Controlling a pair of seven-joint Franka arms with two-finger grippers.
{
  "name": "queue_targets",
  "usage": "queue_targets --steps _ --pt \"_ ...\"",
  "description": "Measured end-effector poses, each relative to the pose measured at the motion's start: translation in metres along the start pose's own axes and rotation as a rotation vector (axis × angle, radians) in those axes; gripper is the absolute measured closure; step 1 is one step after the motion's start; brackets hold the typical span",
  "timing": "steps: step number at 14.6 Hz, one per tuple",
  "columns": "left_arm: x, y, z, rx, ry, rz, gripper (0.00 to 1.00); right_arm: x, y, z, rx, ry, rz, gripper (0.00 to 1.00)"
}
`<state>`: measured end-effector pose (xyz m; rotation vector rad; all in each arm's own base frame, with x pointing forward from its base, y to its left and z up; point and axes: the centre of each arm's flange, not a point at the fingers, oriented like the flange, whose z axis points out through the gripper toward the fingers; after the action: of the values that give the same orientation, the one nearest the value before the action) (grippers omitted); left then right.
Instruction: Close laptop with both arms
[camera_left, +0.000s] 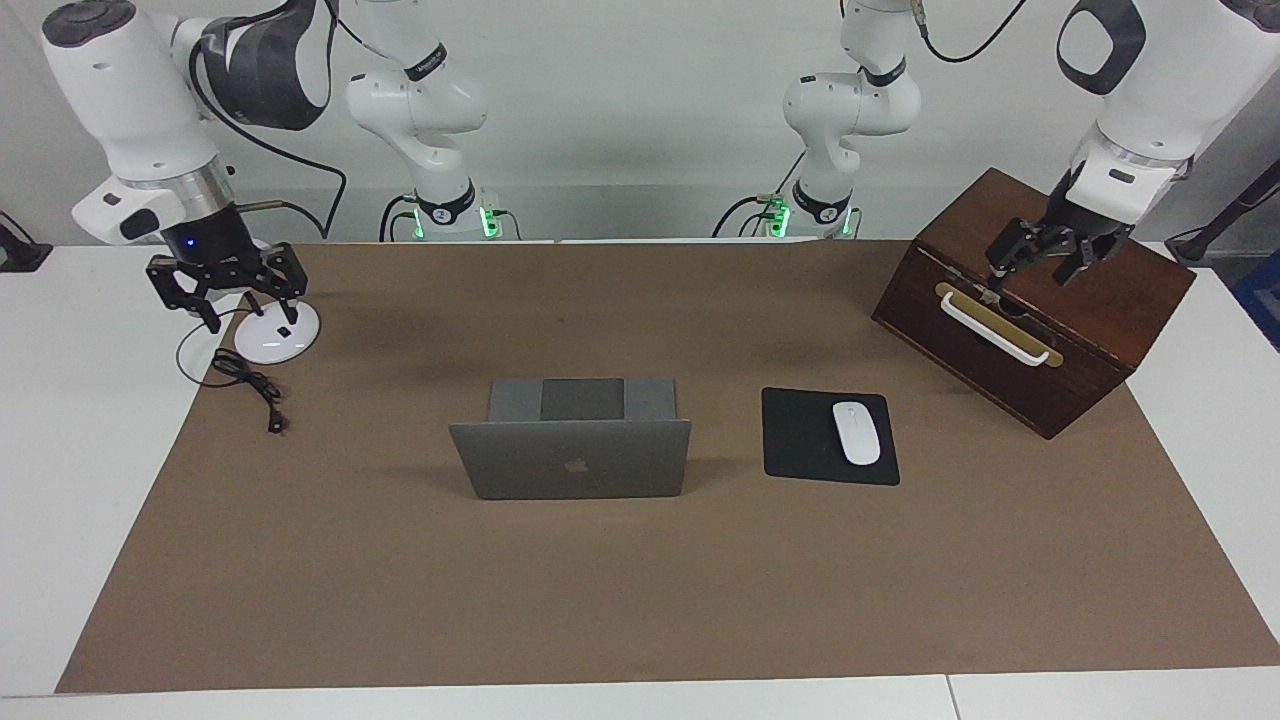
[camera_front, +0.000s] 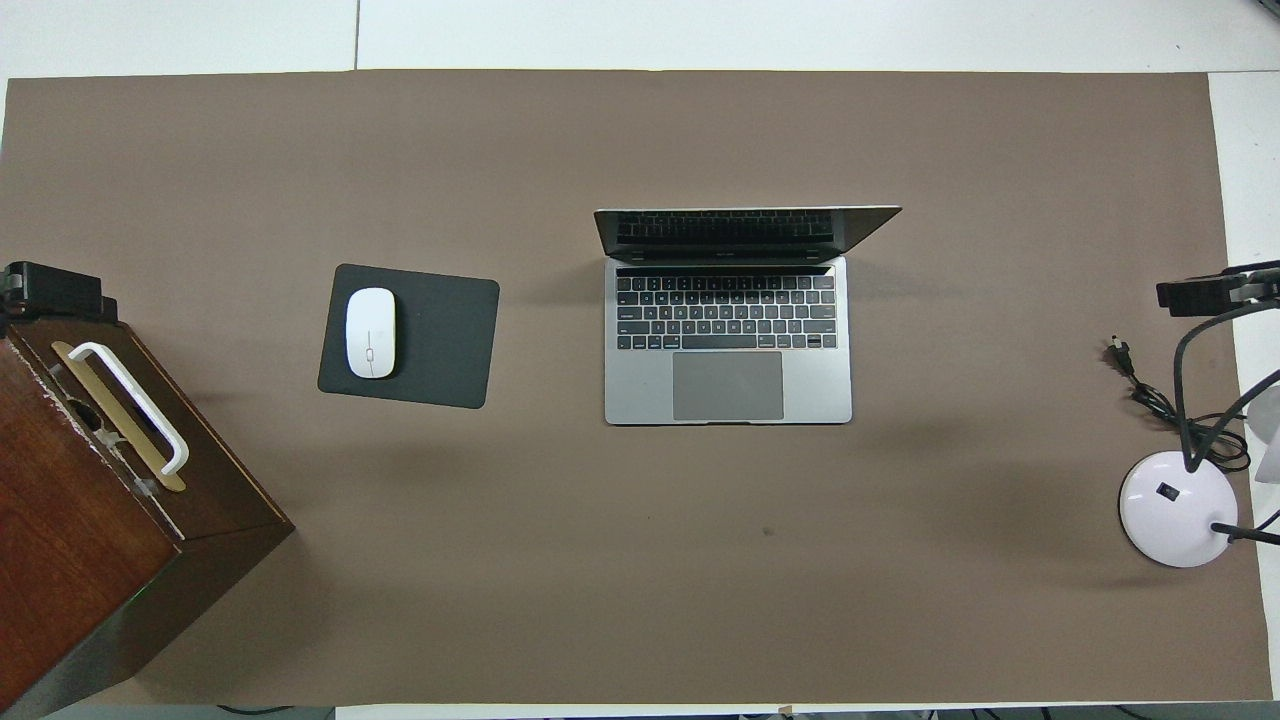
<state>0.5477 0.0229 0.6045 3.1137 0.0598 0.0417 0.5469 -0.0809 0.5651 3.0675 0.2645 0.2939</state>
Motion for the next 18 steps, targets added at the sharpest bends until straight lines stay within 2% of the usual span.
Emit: queue_targets --steps 1,2,3,5,9,11,15,18 --pt "0.000 0.000 0.000 0.000 0.001 0.000 0.00 0.002 -0.001 0.000 -0.003 0.011 -0.002 0.11" --pt "0.001 0.000 -0.001 0.000 0.008 0.000 0.00 0.004 -0.001 -0.001 -0.008 0.025 -0.004 0.21" --pt "0.002 0.000 -0.002 0.000 0.019 0.000 0.08 0.006 -0.001 -0.001 -0.013 0.043 -0.005 0.34" --pt "0.004 0.000 -0.001 0.000 0.038 0.000 0.35 0.013 -0.001 -0.001 -0.027 0.084 -0.008 0.56" --pt "0.005 -0.003 0.007 0.000 0.039 -0.006 0.81 0.030 0.000 0.002 -0.063 0.193 -0.017 0.99" --pt "0.006 -0.005 0.007 0.000 0.045 -0.009 0.99 0.042 -0.003 0.007 -0.080 0.251 -0.030 0.99" --pt "0.014 -0.005 0.000 0.001 0.124 -0.009 0.99 0.081 -0.032 0.001 -0.087 0.332 -0.083 0.99" --pt "0.020 0.001 -0.005 -0.006 0.189 0.001 0.99 0.114 -0.075 -0.004 -0.061 0.395 -0.056 0.99"
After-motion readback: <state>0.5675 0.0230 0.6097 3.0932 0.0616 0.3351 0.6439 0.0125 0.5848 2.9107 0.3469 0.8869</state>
